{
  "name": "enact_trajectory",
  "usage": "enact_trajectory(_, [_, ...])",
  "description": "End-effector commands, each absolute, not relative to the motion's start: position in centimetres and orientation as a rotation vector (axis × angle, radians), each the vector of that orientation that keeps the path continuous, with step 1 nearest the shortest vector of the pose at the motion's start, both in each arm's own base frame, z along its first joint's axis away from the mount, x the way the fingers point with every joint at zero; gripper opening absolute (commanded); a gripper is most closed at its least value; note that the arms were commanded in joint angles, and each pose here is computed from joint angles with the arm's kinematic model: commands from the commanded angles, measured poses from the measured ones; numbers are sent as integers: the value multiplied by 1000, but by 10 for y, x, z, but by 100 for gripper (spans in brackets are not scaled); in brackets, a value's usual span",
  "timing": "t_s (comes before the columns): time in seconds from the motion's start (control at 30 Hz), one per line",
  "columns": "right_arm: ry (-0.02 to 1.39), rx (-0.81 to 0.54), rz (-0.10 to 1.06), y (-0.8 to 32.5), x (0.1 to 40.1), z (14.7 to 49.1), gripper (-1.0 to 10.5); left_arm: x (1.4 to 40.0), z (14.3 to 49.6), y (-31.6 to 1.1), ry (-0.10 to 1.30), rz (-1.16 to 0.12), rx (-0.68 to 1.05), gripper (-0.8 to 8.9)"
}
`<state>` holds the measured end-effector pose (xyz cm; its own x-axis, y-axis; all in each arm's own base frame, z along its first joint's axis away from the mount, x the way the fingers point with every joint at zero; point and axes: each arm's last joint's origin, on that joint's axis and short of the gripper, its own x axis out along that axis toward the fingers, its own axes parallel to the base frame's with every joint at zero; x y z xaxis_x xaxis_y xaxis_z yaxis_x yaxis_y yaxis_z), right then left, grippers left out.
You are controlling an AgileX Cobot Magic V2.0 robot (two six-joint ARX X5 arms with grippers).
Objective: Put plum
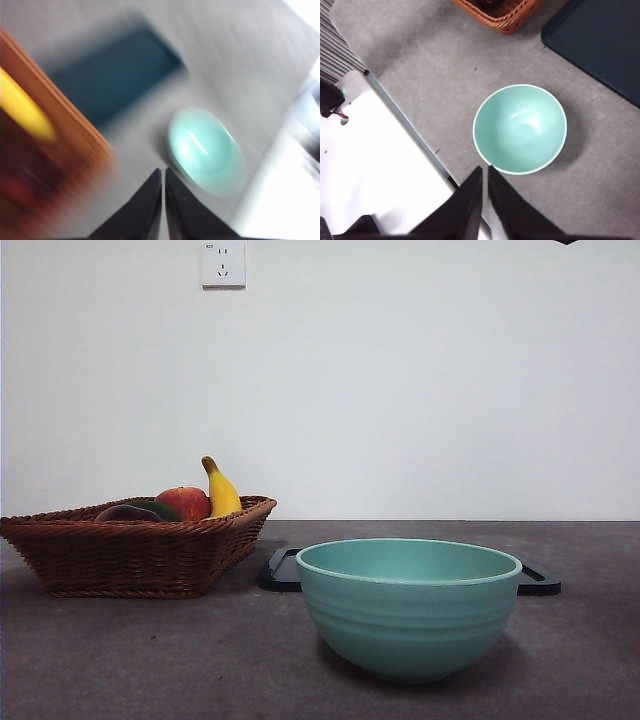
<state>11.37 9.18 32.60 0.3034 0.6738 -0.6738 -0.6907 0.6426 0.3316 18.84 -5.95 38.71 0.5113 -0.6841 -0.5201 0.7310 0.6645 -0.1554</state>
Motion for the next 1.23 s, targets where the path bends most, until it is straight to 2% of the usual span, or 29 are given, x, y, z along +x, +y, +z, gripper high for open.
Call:
enact_trajectory(0.03, [860, -34, 921, 94, 115, 330, 9, 183, 416, -49, 312, -748, 141, 8])
enact_trajectory(0.13, [860, -34, 921, 94, 115, 330, 9, 171, 432, -34, 136, -610, 127, 8])
enact_trajectory(0.23, [860, -34, 921, 94, 115, 330, 9, 156, 434, -22, 18, -491, 150, 8])
enact_trajectory(0.47, [860, -34, 921, 94, 115, 330, 9, 127, 387, -3, -111, -182, 180, 8])
enact_trajectory(0.57, [860, -34, 921, 94, 115, 330, 9, 119, 358, 1, -118, -93, 197, 8])
enact_trajectory(0.77, [860, -34, 921, 94, 115, 330, 9, 108, 297, 5, -47, -5, 202, 8])
enact_trajectory(1.07, [860, -34, 921, 94, 115, 330, 9, 96, 213, 6, 21, 36, 197, 8])
enact_trajectory(1.23, [860, -34, 921, 94, 115, 330, 9, 94, 185, 7, 41, 72, 196, 8])
